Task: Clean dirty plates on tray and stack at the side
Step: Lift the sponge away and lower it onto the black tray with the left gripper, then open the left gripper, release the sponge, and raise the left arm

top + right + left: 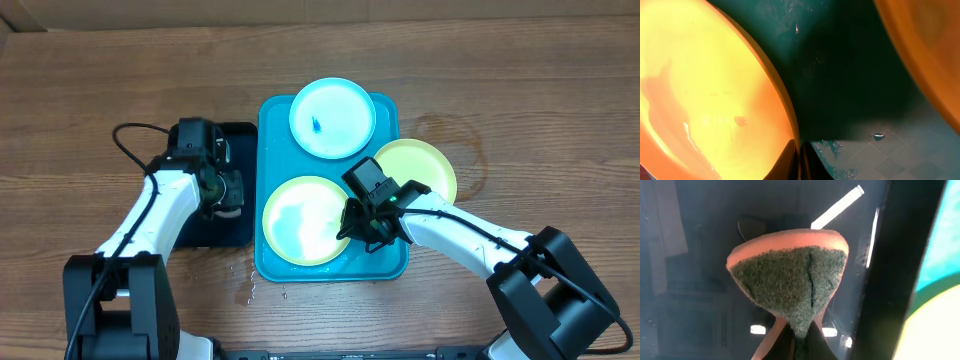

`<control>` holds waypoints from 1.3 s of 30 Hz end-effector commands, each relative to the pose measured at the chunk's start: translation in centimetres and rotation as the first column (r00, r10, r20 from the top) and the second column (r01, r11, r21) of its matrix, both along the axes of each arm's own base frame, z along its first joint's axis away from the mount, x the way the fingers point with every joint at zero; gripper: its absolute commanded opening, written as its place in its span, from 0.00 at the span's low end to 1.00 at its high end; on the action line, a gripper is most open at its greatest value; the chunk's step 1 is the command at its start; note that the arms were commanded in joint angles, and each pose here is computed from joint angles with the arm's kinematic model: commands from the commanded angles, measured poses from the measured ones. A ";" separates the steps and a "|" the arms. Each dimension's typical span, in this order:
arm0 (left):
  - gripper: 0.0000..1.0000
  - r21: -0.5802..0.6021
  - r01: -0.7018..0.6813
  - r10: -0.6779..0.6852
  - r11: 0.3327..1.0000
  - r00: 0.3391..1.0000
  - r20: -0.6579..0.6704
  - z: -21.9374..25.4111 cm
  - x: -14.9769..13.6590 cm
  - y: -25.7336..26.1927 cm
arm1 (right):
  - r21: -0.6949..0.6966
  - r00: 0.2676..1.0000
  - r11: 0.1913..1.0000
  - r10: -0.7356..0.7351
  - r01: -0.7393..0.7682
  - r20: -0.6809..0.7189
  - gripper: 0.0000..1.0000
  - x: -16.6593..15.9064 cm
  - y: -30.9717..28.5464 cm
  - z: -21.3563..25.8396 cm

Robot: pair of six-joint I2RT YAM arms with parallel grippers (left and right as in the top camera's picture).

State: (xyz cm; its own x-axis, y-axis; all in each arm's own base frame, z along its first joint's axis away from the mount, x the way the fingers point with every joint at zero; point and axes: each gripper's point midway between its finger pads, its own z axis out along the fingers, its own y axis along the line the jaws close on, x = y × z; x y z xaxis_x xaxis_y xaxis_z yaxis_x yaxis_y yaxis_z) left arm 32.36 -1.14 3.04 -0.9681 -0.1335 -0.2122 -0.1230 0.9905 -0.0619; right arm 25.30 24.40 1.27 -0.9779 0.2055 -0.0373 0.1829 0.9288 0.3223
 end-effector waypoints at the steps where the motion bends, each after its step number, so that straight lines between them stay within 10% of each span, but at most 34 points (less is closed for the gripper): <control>1: 0.17 0.015 0.013 -0.012 1.000 1.000 -0.020 -1.1 -0.7 0.2 | 0.001 1.000 1.000 0.004 -0.004 0.000 0.04 -0.1 0.1 -0.1; 6: 0.58 0.006 -0.030 0.030 1.000 0.999 -0.017 0.1 -0.2 0.2 | 0.001 1.000 1.000 0.004 -0.004 0.000 0.04 -0.1 0.1 -0.1; 22: 0.68 -0.104 -0.175 0.201 0.979 0.905 0.374 22.4 0.0 0.9 | -0.012 1.000 1.000 -0.005 0.005 0.026 0.36 0.5 -0.1 -0.1; 27: 0.77 -0.058 -0.217 0.219 0.974 0.860 0.460 25.6 -3.2 2.3 | -0.014 0.999 1.000 -0.010 0.011 0.049 0.29 1.0 -0.1 0.0; 30: 1.00 0.013 -0.267 0.234 0.964 0.867 0.439 25.3 -4.9 3.6 | -0.017 0.999 1.000 -0.010 0.011 0.047 0.17 0.9 -0.1 -0.1; 39: 1.00 0.018 -0.280 0.260 0.960 0.910 0.323 22.4 -6.7 3.4 | -0.024 0.999 1.000 -0.014 0.015 0.035 0.04 0.8 -0.1 -0.6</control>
